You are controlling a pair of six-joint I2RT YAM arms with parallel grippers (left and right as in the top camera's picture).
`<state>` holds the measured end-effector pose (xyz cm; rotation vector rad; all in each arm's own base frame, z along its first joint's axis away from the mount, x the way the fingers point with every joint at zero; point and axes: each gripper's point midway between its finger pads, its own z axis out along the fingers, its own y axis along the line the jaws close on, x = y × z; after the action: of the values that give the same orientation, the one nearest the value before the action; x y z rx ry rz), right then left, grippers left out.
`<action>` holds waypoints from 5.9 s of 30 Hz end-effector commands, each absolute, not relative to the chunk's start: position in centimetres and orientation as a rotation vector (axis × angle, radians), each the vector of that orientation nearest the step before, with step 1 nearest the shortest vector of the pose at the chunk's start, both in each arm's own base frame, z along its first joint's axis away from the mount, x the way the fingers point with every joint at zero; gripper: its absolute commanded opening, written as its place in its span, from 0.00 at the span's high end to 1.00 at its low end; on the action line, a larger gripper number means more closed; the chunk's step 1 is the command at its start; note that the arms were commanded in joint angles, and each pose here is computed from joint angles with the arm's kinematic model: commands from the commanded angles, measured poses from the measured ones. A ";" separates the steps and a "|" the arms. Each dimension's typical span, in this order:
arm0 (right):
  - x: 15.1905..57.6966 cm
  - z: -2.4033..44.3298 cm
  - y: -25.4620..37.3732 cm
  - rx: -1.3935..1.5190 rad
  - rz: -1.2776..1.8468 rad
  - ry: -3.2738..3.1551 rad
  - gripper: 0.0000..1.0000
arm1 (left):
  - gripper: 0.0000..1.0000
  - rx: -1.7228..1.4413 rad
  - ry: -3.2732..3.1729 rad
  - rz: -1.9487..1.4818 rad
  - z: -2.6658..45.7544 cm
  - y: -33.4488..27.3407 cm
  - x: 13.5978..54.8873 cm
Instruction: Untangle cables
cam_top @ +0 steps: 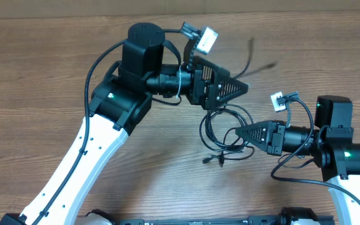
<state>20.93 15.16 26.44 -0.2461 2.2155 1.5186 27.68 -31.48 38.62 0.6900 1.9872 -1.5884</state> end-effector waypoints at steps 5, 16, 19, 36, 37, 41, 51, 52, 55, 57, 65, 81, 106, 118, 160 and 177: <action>22.2 27.4 13.9 -0.163 1.487 2.187 0.96 | 0.00 0.678 2.080 -1.386 35.8 -30.2 28.7; 24.3 27.6 9.7 0.201 1.489 2.165 0.96 | 0.01 1.303 1.827 -1.198 32.8 -31.6 23.0; 24.3 28.0 9.4 0.204 1.509 2.145 0.96 | 0.04 1.429 1.740 -1.119 32.1 -32.1 22.0; 23.9 28.6 9.8 0.152 1.548 2.116 0.96 | 0.14 1.801 1.596 -0.570 27.4 -32.2 21.1; 23.9 28.6 9.8 0.152 1.548 2.116 0.96 | 0.14 1.815 1.579 -0.569 27.4 -32.3 20.9; 23.3 29.6 10.3 0.091 1.617 2.075 0.96 | 0.13 1.839 1.541 -0.562 27.5 -32.5 20.7; 22.7 30.5 10.7 0.041 1.682 2.034 0.96 | 0.46 1.908 1.389 -0.633 28.2 -33.2 19.4; 22.6 30.7 10.8 0.033 1.696 2.028 0.96 | 0.58 1.908 1.387 -0.640 28.2 -33.2 19.3; 22.6 30.7 10.8 0.030 1.702 2.025 0.96 | 0.67 1.909 1.378 -0.657 28.3 -33.3 19.1; 22.4 30.9 10.9 0.022 1.714 2.018 0.96 | 0.59 1.910 1.368 -0.680 28.4 -33.4 18.8; 22.3 31.0 10.9 0.015 1.725 2.012 0.96 | 0.41 1.912 1.365 -0.692 28.5 -33.4 18.6; 21.9 31.6 11.1 -0.018 1.767 1.984 0.96 | 0.47 1.913 1.363 -0.701 28.5 -33.5 18.5; 21.4 32.3 11.3 -0.049 1.817 1.955 0.96 | 0.95 1.912 1.352 -0.749 28.7 -33.7 18.0; 21.7 32.0 11.2 -0.039 1.794 1.966 0.91 | 0.96 1.870 1.448 -0.791 27.9 -34.3 18.6; 23.2 26.3 9.4 0.183 1.444 2.212 0.91 | 0.96 -0.069 2.303 -0.958 31.1 -29.7 33.5; 23.7 23.7 7.8 0.268 1.246 2.318 0.17 | 0.96 0.471 2.180 -1.121 33.2 -33.0 30.4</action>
<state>23.21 8.67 23.74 0.2602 2.3095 1.3340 32.46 -30.68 31.41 0.1050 2.2926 -1.0167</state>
